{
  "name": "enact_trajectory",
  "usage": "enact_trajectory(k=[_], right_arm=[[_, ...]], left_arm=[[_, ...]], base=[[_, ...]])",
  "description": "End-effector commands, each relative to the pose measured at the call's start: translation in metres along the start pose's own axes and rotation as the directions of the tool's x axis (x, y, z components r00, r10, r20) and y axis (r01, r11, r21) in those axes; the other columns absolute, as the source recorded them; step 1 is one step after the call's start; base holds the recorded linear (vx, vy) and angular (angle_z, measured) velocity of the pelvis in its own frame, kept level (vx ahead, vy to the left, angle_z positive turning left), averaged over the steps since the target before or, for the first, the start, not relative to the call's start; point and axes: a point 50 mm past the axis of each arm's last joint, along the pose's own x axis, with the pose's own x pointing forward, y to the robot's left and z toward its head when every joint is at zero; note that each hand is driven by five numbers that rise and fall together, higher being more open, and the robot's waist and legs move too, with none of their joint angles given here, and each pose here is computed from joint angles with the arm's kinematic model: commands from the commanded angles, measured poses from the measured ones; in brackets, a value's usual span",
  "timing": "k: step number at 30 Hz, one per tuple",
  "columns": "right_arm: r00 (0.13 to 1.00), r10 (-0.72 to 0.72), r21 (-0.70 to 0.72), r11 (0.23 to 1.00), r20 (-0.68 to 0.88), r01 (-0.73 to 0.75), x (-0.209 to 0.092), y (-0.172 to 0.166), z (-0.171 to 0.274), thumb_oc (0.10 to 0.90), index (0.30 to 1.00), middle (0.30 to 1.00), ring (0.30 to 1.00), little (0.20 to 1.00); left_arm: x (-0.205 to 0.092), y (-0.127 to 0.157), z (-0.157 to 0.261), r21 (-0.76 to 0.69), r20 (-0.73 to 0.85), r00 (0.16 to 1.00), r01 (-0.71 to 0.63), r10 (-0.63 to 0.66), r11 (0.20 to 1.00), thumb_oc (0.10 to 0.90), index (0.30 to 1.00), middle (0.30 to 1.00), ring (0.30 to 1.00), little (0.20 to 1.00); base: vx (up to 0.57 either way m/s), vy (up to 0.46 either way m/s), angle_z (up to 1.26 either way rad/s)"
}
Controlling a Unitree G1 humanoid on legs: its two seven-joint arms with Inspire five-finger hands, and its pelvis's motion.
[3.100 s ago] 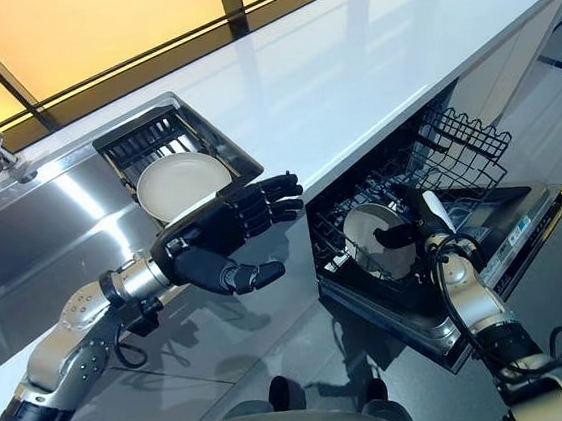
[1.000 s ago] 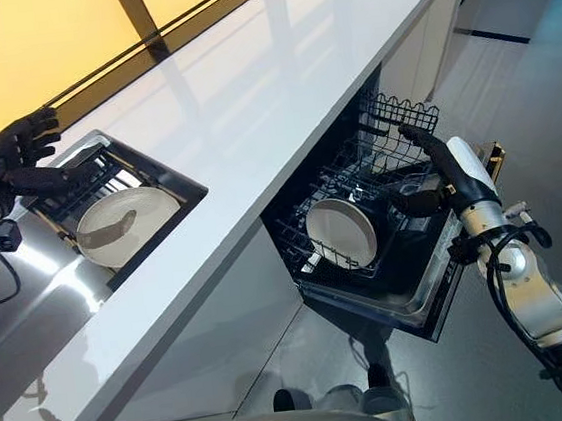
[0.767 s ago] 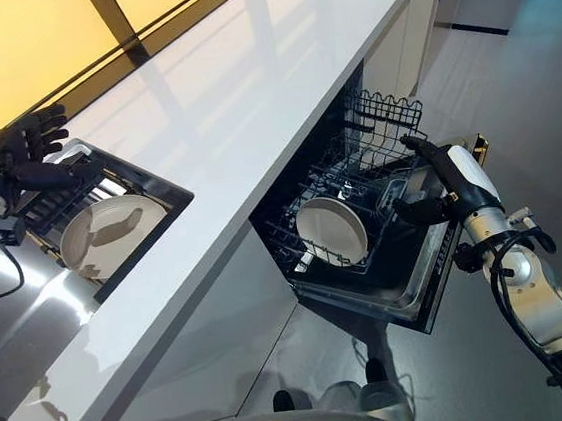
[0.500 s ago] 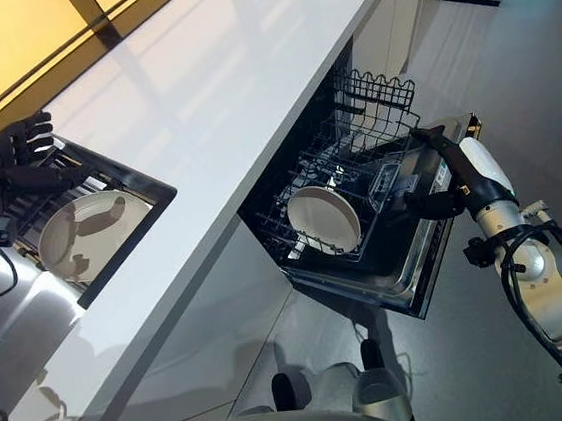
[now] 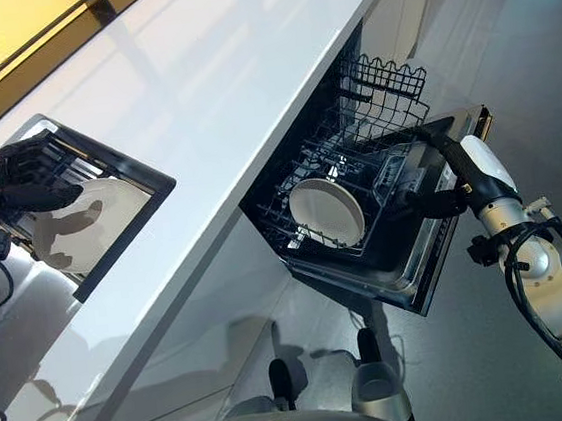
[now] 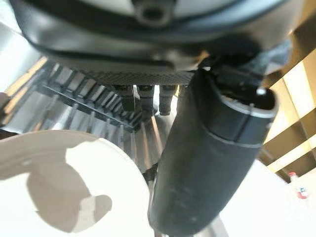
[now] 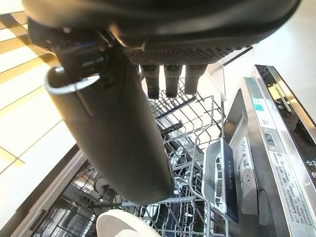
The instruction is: Pick up plates and place into dishwasher.
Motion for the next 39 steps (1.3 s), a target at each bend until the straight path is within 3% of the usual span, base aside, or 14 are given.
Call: enact_trajectory(k=[1,25,39], right_arm=[[0.956,-0.167,-0.042,0.982,0.239,0.182,0.010,-0.048,0.045,0.800,0.900,0.900,0.900,0.900],[0.951,-0.189,-0.047,0.977,0.247,0.206,0.009,-0.057,0.047,0.800,0.900,0.900,0.900,0.900],[0.946,-0.207,-0.039,0.974,0.250,0.224,0.010,-0.058,0.047,0.800,0.900,0.900,0.900,0.900]], left_arm=[[-0.009,0.064,0.034,0.128,0.080,0.981,-0.185,0.175,0.974,0.800,0.900,0.900,0.900,0.900],[-0.011,0.059,0.004,0.366,-0.147,0.988,0.002,0.056,0.930,0.800,0.900,0.900,0.900,0.900],[-0.010,0.051,-0.003,0.242,-0.206,0.978,0.091,-0.041,0.966,0.800,0.900,0.900,0.900,0.900]], base=[[0.00,0.000,0.00],[0.00,0.000,0.00],[0.00,0.000,0.00]])
